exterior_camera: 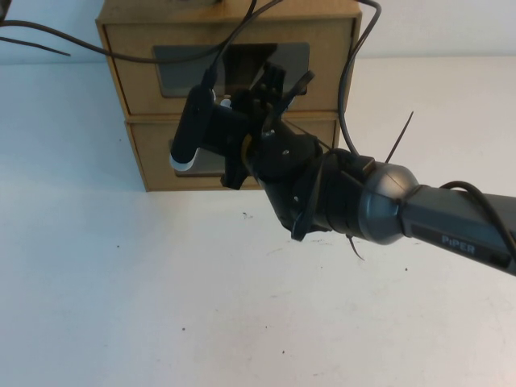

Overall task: Open the shoe box
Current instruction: 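Pull the top drawer of the cardboard box fully open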

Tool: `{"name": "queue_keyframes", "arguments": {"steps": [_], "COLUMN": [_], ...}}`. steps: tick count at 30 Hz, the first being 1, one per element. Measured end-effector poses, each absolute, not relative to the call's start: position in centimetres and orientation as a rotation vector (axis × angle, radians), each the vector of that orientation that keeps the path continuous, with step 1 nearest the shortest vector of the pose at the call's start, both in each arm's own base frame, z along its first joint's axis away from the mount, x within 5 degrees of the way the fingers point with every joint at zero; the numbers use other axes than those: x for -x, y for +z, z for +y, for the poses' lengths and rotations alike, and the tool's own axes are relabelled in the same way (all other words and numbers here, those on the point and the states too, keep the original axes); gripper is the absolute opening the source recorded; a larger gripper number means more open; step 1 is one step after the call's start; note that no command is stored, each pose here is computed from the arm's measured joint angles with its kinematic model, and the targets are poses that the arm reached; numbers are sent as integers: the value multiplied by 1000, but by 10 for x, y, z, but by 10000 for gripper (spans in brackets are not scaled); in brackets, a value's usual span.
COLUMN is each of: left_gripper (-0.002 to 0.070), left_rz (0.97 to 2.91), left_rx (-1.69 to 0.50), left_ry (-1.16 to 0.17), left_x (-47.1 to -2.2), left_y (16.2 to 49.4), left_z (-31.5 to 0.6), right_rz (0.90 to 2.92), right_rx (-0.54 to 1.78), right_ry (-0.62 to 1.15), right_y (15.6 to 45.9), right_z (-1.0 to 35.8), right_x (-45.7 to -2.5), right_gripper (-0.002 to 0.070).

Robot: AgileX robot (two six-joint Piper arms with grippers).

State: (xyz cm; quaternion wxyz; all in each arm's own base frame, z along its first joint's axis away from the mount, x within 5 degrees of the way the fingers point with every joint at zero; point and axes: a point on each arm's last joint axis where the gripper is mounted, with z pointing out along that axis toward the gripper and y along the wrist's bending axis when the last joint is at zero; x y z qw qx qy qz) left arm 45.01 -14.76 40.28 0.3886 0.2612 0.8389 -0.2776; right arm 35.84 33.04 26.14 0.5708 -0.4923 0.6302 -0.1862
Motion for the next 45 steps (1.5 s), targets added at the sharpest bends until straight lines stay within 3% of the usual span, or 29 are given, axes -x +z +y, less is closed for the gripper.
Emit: {"name": "queue_keyframes", "arguments": {"steps": [13,22,34,45], "left_gripper": [-5,-5,-5,-5], "left_rz": [2142,2142,2142,2142], "left_rx": [-649,-647,-647,-647], "left_ry": [-718,-720,-720,-720], "left_x": [-450,-450,-450,-450], "left_y": [403,403,403,403], "left_z": [-148,-148,-148,-148], "right_rz": [1481,1463,1450,1447], "right_rx": [1150,1192,1195,1195], "right_ry": [-440,-425,-462,-475], "right_y": [262,257,255,255], "right_z": [327,332,335,332], "right_x": [-362,-362,-369,-372], "right_gripper": [208,151,137,22]}}
